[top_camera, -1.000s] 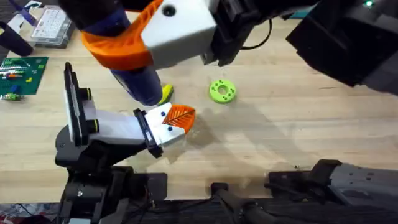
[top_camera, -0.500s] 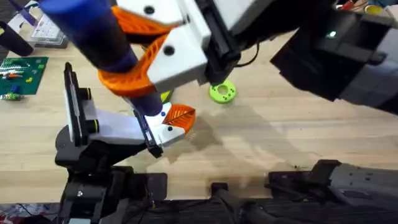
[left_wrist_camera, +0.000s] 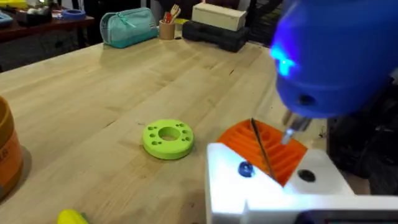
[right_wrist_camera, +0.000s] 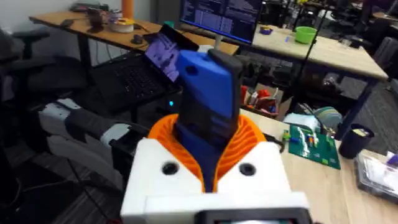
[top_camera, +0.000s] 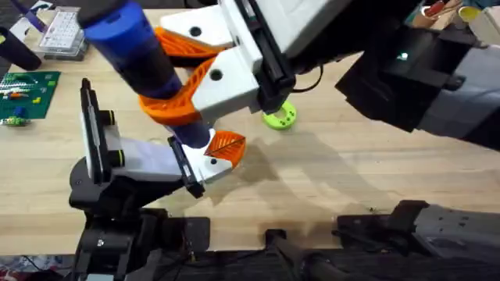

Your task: Pick up the gripper from the table and insert it into the empty holder that is missing its gripper. Then pick up a screw, insert it into the mounting hole, and use the screwdriver to tighten it. Finally, clean up the table by picking up the vegetable and placing it into the bucket.

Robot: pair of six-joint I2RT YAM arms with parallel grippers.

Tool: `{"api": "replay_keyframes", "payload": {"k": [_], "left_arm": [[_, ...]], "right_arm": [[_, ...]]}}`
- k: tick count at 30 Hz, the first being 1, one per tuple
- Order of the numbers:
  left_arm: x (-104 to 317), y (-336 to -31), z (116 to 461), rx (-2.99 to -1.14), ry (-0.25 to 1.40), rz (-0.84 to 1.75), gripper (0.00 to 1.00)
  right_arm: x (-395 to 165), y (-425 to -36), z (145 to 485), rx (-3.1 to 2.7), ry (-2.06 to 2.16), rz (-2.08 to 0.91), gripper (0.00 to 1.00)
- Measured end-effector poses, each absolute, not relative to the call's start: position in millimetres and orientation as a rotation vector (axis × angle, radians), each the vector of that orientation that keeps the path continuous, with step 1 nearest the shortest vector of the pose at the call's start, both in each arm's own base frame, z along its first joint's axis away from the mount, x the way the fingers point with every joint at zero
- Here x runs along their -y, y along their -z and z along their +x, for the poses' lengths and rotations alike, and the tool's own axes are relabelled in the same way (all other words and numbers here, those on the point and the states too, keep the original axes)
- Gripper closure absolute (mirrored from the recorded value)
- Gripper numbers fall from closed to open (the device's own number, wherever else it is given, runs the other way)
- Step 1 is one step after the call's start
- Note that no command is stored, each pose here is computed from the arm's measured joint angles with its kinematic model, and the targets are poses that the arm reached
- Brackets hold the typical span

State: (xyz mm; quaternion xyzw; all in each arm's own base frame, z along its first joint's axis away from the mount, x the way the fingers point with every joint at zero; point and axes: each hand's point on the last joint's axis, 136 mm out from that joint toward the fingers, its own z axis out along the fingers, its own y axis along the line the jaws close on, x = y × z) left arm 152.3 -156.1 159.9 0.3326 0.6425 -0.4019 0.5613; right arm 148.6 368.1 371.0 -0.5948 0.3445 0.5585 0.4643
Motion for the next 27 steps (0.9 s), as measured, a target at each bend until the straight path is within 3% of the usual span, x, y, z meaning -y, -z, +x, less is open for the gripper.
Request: {"api": "replay_keyframes", "payload": {"k": [27], "left_arm": [[156, -160, 152, -1.513, 0.947, 0.783, 0.989]], "right_arm": [[-369, -364, 172, -0.897, -1.379, -1.412, 0.944]]}}
